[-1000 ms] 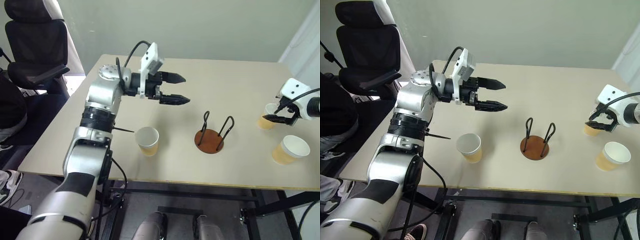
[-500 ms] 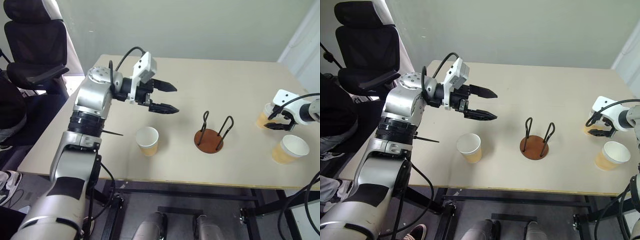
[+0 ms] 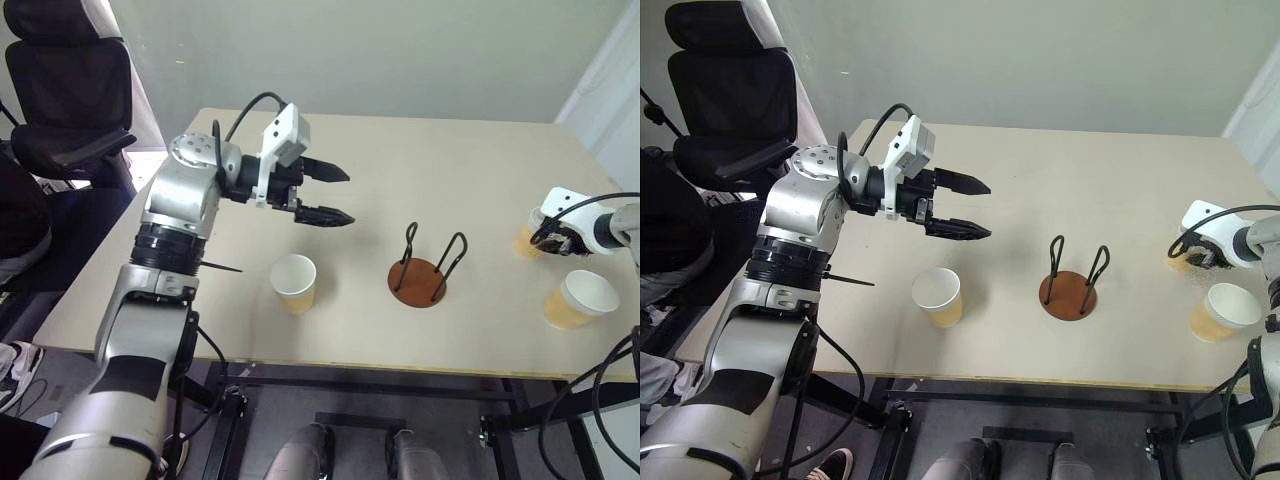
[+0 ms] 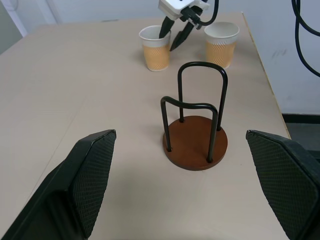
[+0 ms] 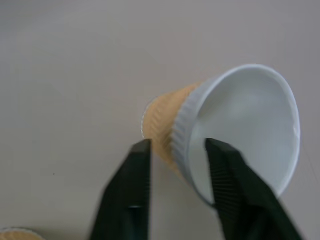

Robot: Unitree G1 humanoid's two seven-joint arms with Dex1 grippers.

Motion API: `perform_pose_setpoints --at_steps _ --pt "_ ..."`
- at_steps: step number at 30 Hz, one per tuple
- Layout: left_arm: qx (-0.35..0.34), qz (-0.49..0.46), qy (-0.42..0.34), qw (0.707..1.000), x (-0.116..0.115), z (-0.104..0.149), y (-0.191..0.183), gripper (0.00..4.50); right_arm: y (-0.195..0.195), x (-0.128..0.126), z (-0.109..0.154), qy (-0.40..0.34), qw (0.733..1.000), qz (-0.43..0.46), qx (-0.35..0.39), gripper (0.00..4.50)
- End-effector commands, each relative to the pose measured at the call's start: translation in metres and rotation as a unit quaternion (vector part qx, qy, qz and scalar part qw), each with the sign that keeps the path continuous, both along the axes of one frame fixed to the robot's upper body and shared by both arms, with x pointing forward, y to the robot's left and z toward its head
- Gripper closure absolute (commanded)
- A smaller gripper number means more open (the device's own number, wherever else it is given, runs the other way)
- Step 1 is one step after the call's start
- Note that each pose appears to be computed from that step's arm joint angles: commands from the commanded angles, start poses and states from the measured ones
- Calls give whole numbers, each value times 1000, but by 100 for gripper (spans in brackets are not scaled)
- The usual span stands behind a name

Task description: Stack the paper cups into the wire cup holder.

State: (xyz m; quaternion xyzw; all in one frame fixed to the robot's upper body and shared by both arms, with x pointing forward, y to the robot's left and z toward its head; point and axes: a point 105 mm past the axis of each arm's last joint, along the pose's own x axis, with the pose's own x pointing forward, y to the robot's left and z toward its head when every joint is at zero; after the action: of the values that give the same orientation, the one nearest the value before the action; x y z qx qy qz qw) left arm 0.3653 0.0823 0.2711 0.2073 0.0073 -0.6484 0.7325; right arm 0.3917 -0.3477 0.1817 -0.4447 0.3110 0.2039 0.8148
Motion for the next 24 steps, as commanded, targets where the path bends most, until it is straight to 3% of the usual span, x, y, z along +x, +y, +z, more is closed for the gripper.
perform_pose_setpoints --at_steps 1,2,10,14,17,24 --pt "6 -5 -25 1000 -3 8 1 0 3 3 18 -23 1000 10 -3 421" --pt "8 -3 -25 1000 -3 8 2 0 4 3 19 -23 1000 13 7 448" --pt "19 9 -20 1000 -1 4 13 0 21 -11 52 -42 995 64 71 448" --pt "20 9 -17 1000 -3 3 16 0 46 -34 85 -70 987 122 72 448" --pt "23 10 -13 1000 -3 0 19 0 91 -65 121 -97 972 199 74 448" --pt "32 -4 -14 999 -4 -6 17 0 150 -101 140 -105 952 276 81 448"
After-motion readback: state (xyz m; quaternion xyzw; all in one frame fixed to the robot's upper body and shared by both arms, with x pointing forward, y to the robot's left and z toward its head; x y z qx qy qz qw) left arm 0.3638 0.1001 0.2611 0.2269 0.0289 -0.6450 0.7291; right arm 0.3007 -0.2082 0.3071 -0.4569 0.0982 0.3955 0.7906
